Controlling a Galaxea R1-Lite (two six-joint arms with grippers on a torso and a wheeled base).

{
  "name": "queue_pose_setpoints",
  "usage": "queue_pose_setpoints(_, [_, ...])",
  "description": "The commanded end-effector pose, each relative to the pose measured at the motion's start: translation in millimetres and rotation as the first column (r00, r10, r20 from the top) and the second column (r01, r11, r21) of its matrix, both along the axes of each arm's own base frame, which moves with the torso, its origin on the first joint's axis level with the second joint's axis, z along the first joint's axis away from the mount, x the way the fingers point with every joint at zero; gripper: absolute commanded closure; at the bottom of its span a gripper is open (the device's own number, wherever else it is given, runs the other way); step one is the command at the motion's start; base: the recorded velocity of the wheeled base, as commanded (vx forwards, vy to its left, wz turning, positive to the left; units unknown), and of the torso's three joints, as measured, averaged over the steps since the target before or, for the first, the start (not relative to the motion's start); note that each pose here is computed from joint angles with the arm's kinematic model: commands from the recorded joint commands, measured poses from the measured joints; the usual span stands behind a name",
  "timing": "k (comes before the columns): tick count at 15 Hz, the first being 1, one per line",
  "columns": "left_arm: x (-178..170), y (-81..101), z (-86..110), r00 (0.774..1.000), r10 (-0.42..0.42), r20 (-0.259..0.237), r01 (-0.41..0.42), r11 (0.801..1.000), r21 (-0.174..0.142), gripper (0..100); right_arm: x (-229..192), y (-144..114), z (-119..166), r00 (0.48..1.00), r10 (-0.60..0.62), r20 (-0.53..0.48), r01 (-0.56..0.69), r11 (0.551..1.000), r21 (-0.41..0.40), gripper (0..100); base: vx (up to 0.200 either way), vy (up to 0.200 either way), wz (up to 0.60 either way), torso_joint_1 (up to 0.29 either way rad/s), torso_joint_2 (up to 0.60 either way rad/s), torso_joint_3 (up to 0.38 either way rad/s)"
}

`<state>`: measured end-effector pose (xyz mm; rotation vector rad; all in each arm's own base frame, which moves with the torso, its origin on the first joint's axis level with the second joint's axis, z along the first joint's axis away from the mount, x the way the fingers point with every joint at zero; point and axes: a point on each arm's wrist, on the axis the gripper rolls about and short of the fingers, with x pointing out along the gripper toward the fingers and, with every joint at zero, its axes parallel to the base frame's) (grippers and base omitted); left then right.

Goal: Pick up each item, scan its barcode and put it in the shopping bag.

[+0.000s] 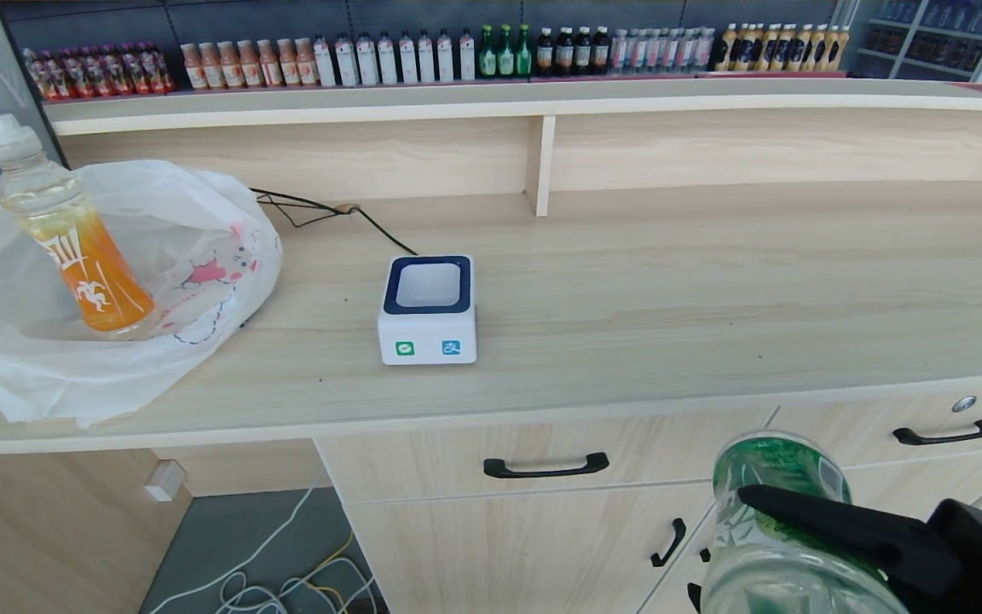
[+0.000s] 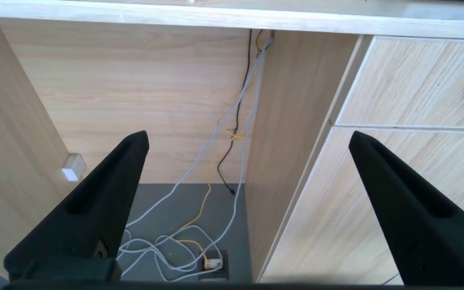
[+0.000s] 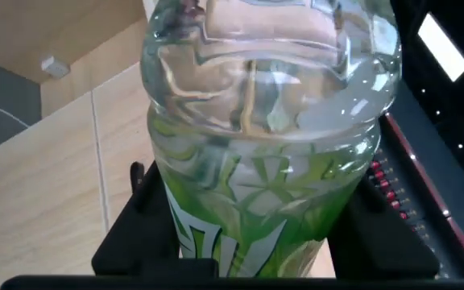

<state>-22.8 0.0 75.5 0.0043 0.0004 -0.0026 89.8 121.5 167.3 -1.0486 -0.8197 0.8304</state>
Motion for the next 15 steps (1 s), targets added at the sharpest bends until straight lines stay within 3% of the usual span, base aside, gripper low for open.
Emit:
queue_pose_setpoints(1, [0.0,0.0,0.0,1.000,-0.001,0.000,0.001,1.000,0.000,0,-3.4,-3.6,6.9,0.993,-0.015,0.116,0.016,1.000,-0.011,100,0.000,0.000,0.00,0.000,0.00,0.000])
queue_pose_setpoints(3, [0.0,0.0,0.0,1.000,-0.001,0.000,0.001,1.000,0.000,0,-14.3,-4.6,9.5,0.981,0.021,0.191,-0.017,1.000,-0.025,100,0.000,0.000,0.00,0.000,0.00,0.000])
queue_pose_setpoints(8, [0.0,0.0,0.0,1.000,-0.001,0.000,0.001,1.000,0.000,0,-22.3,5.9,-4.9,0.985,0.121,0.124,-0.105,0.986,-0.128,100,0.000,0.000,0.00,0.000,0.00,0.000])
queue_pose_setpoints(14, [0.0,0.0,0.0,1.000,-0.001,0.000,0.001,1.000,0.000,0,-23.3,16.7,4.4,0.970,0.180,0.166,-0.156,0.977,-0.145,100,0.000,0.000,0.00,0.000,0.00,0.000])
queue_pose_setpoints(15, [0.0,0.0,0.0,1.000,-0.001,0.000,0.001,1.000,0.000,0,-22.1,29.6,3.6,0.960,0.232,0.159,-0.207,0.965,-0.159,100,0.000,0.000,0.00,0.000,0.00,0.000])
